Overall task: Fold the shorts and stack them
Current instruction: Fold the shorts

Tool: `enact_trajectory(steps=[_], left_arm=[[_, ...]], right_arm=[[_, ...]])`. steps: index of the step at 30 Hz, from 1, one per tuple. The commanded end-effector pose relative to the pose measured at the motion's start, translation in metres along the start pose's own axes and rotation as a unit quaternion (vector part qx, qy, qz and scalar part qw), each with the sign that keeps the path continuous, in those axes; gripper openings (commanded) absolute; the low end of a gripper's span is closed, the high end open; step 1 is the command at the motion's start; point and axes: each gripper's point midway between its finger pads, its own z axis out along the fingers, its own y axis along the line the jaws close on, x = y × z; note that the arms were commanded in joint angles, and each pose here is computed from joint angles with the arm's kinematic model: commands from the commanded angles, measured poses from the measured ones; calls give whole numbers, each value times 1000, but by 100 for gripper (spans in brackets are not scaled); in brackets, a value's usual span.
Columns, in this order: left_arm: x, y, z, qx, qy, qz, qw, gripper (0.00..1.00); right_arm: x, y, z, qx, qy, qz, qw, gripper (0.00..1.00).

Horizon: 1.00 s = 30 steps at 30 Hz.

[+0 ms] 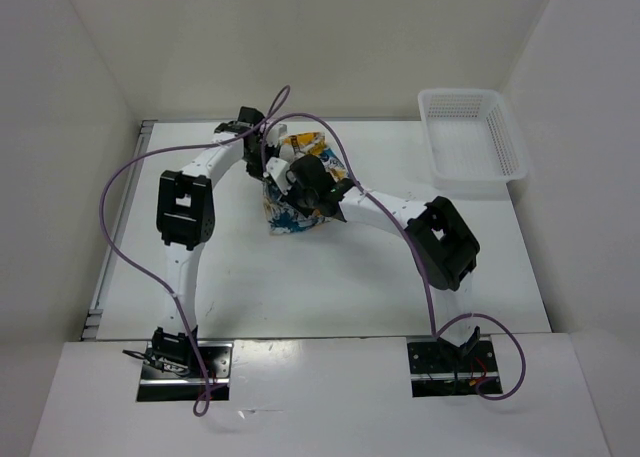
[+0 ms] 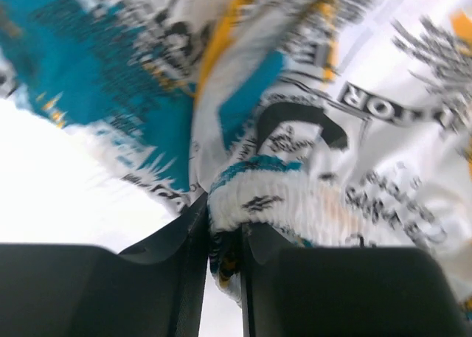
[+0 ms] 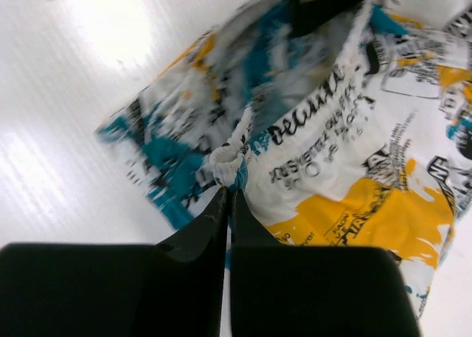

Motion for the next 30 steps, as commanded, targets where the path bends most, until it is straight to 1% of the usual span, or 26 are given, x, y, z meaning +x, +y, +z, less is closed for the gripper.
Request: enact_trajectory(steps=[1,3,4,7,11,15,17,18,19,20,22,23,25,28,29,30], left_arm=[[-18,25,-4,-12,-26,-10,1000,26],[-24,29,-6,-10,-35,-12,999,31],[-28,29,-8,-10,-40,-10,999,36],[-30,34,-2,-6,-39,-15,999,45],[-27,30,8,15,-30,-18,999,50],[-27,31,10,15,-30,-18,999,52],[-27,31,10,15,-30,-18,999,52],[-31,29,9,21,-34,-16,999,52],[-31,29,9,21,-34,-16,999,52],[-32,28,7,21,-34,-16,999,52],[-32,28,7,21,-34,-16,999,49],[-32,28,7,21,-34,-16,999,45],[-32,28,7,21,-34,-16,999,43],[-32,33,5,18,-36,-20,999,43],[-32,33,5,18,-36,-20,999,43],[-35,33,3,18,-40,-18,999,48]], right_arm=[[1,20,1,-60,-9,-3,998,0],[3,32,-1,-91,-7,4,996,0],[4,41,-3,-115,-7,6,993,0],[0,60,-4,-140,-14,3,990,0],[0,73,7,-147,-17,6,989,0],[-22,69,18,-137,-40,-1,990,0],[-33,77,20,-142,-48,3,989,0],[-48,73,21,-137,-64,7,988,0],[-54,79,22,-141,-68,9,988,0],[-69,83,19,-139,-80,17,987,0],[-80,87,19,-142,-90,29,985,0],[-84,87,18,-142,-93,40,985,0],[-87,90,18,-140,-97,37,985,0],[-54,98,29,-143,-63,40,987,0],[-46,98,31,-140,-55,35,988,2],[-36,101,35,-142,-44,30,988,15]])
